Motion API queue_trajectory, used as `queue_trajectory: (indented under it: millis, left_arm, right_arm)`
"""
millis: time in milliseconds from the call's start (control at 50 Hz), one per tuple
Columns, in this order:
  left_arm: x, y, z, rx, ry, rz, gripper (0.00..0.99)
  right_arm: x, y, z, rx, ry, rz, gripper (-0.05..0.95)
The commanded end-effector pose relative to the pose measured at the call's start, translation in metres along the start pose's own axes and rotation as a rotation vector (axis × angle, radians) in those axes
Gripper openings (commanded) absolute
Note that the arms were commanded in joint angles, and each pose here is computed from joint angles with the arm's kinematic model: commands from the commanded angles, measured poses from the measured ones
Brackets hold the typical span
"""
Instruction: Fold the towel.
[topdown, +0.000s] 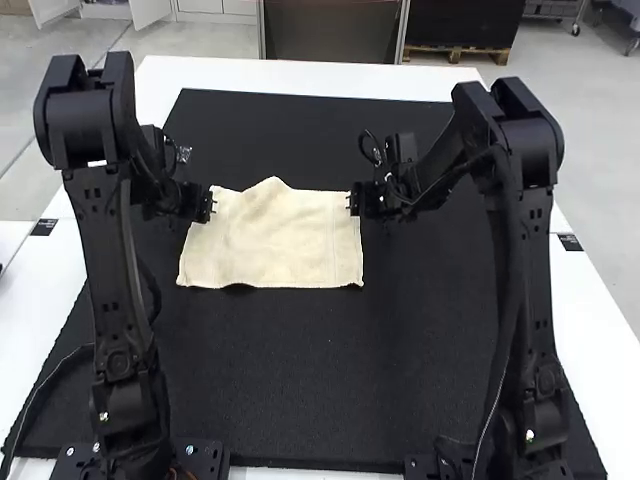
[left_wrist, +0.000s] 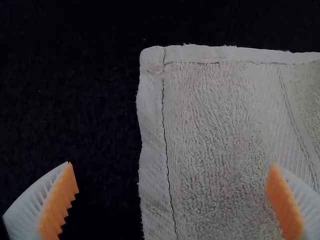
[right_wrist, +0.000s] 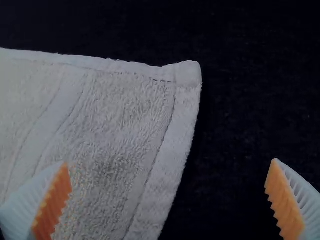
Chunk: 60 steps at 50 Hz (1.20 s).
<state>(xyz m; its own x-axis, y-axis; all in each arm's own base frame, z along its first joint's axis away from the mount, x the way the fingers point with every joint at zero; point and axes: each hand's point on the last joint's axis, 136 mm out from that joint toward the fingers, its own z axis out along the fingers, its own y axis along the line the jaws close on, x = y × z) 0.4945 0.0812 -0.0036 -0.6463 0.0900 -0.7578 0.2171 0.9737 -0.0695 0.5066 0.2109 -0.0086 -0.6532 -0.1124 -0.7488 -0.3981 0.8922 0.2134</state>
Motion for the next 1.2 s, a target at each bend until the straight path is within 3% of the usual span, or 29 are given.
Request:
queue_trajectory:
  millis: [0,140,300,380,460,500,580,600,720,940,1180]
  left_arm:
    - [-0.001,0.007,0.001,-0.005,-0.008,-0.007,0.877]
    - [0.003,0.008,0.000,-0.006,-0.002,-0.014,0.875]
    - [0.010,0.007,0.001,-0.005,-0.001,-0.013,0.764]
    - [0.013,0.005,0.002,-0.002,0.002,-0.012,0.730]
    - [0.014,0.003,0.003,0.004,0.001,-0.011,0.590]
    - [0.016,0.002,0.003,0.008,0.004,-0.009,0.495]
    - [0.021,-0.001,0.005,0.012,0.009,0.014,0.074]
    - [0.021,-0.001,0.006,0.012,0.005,0.017,0.020]
    - [0.024,-0.001,0.008,0.007,-0.005,0.022,0.026]
    - [0.023,0.002,0.006,0.011,-0.016,0.018,0.026]
    - [0.025,0.022,-0.002,-0.024,-0.026,-0.009,0.026]
  right_arm:
    - [0.005,0.030,0.008,-0.064,0.018,-0.030,0.89]
    - [0.007,0.034,0.009,-0.069,0.026,-0.034,0.87]
    - [0.017,0.033,0.011,-0.068,0.054,-0.040,0.68]
    - [0.020,0.033,0.011,-0.071,0.063,-0.043,0.52]
    - [0.024,0.039,0.011,-0.114,0.077,-0.045,0.25]
    - [0.027,0.044,0.011,-0.144,0.087,-0.044,0.18]
    - [0.030,0.042,0.012,-0.144,0.096,-0.038,0.08]
    - [0.030,0.042,0.013,-0.142,0.097,-0.037,0.06]
    - [0.033,0.041,0.014,-0.149,0.107,-0.025,-0.01]
    - [0.037,0.040,0.014,-0.149,0.120,-0.037,-0.01]
    - [0.036,0.032,0.013,-0.140,0.117,-0.027,-0.01]
